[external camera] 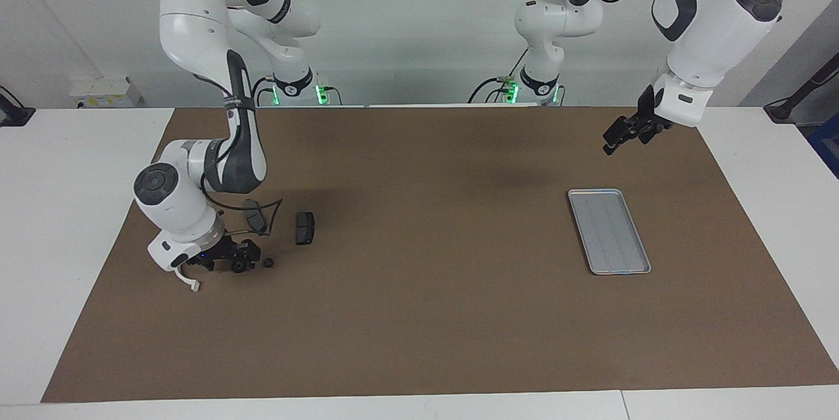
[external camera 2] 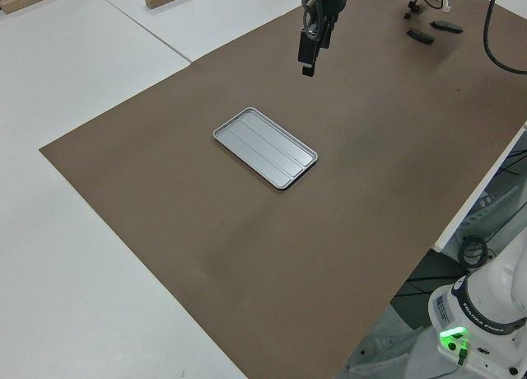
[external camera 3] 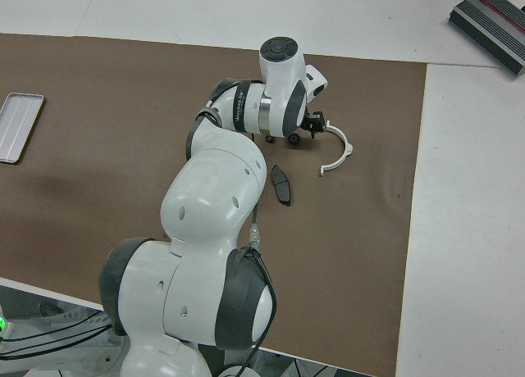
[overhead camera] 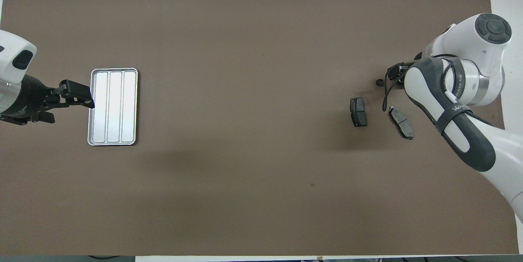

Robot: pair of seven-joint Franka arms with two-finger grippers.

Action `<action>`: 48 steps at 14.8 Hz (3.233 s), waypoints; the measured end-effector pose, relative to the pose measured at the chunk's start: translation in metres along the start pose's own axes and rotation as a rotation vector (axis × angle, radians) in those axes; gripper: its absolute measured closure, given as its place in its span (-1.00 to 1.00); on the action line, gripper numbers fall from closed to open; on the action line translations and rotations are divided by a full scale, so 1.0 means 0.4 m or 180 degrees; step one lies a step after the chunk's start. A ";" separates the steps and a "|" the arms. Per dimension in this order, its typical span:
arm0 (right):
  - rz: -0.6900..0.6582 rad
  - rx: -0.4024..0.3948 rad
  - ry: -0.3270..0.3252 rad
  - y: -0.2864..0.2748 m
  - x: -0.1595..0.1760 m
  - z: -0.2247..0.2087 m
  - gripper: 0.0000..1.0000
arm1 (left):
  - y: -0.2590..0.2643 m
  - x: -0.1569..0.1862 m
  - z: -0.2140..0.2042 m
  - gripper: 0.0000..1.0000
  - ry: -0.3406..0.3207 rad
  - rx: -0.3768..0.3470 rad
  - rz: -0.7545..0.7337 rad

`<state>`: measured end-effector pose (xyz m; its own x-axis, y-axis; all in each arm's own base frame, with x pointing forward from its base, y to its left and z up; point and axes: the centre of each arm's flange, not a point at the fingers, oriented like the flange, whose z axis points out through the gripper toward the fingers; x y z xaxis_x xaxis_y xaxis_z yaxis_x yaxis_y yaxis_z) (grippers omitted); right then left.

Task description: Pick bearing gear from pile to tray

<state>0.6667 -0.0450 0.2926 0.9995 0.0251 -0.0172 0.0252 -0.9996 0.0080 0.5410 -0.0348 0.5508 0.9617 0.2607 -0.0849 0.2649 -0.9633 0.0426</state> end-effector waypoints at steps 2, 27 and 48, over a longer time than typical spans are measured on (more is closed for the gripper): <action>0.0000 0.0002 -0.0019 0.000 -0.003 0.008 -0.87 | 0.000 0.000 0.000 -1.00 0.0000 0.0000 0.0000; 0.0343 -0.0164 0.0040 -0.850 -0.114 -0.369 0.30 | 0.000 0.000 -0.001 -1.00 0.0002 0.0000 0.0000; 0.0234 0.0046 0.0163 -1.138 -0.339 -0.033 0.30 | 0.001 0.000 -0.001 -1.00 0.0002 0.0000 0.0004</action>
<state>0.5200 0.4065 0.3046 0.9982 -0.0484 0.0340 -0.0482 -0.9988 -0.0072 0.5410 -0.0354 0.5512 0.9620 0.2597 -0.0841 0.2638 -0.9636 0.0428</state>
